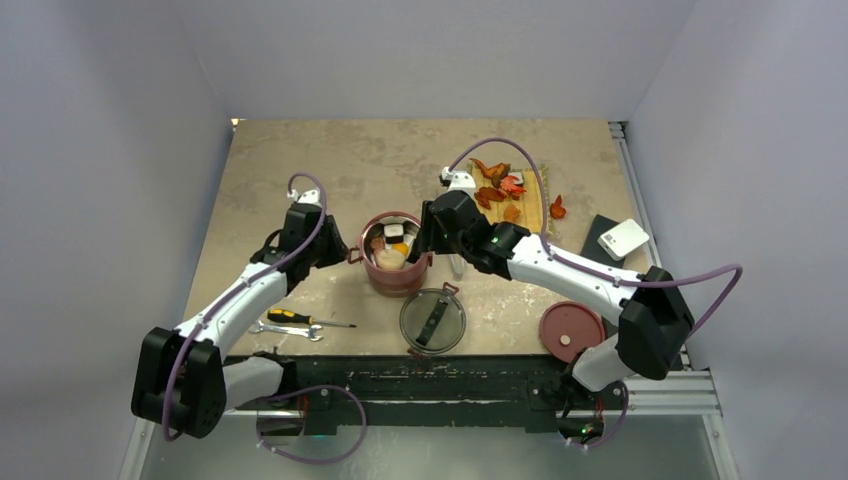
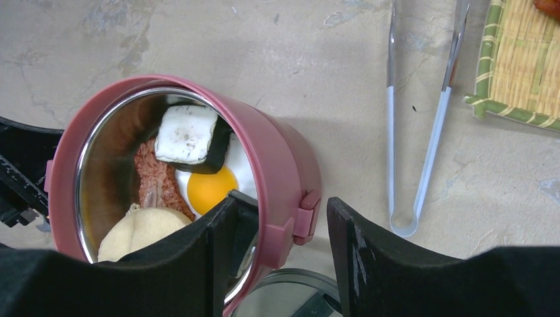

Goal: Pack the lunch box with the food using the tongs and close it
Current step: Close the fastener on the packing box.

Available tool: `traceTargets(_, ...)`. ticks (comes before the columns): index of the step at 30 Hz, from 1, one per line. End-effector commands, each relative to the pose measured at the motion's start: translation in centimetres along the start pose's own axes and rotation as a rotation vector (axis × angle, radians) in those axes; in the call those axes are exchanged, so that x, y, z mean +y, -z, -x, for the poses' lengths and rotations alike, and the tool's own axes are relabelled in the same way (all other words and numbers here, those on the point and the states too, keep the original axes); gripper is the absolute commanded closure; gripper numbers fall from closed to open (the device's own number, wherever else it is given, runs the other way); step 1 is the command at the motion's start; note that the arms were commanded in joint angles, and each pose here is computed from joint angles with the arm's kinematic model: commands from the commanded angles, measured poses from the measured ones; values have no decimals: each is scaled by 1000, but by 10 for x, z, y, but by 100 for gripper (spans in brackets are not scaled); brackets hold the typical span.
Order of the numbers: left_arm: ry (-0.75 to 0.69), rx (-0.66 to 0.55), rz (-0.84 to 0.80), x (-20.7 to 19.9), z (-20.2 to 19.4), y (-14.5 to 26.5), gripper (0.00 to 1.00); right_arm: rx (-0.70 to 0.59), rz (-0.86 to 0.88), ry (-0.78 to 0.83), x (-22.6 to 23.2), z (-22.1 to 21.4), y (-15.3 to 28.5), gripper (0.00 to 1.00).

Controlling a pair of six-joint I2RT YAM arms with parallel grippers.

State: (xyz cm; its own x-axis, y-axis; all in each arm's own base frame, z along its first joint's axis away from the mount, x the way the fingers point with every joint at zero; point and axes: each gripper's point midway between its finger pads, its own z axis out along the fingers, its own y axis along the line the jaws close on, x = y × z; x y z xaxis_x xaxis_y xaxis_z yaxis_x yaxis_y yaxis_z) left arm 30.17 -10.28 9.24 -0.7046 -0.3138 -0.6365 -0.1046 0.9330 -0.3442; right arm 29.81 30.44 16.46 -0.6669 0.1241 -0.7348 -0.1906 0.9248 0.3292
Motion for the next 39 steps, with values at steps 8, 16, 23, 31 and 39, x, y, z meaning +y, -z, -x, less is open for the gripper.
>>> traceTargets(8,-8,-160,68,-7,24,20,74,-7,13,9,10,4,0,44)
traceTargets(16,-41,-84,32,-20,6,6,77,-4,15,12,12,2,-1,44)
traceTargets(23,-53,-31,-16,-33,-7,-5,83,1,15,15,12,0,-2,44)
traceTargets(31,-48,-41,-66,-40,-9,-7,84,7,27,24,14,-2,-3,100)
traceTargets(39,-36,-37,-151,-52,-16,-13,85,21,28,36,15,-8,-5,100)
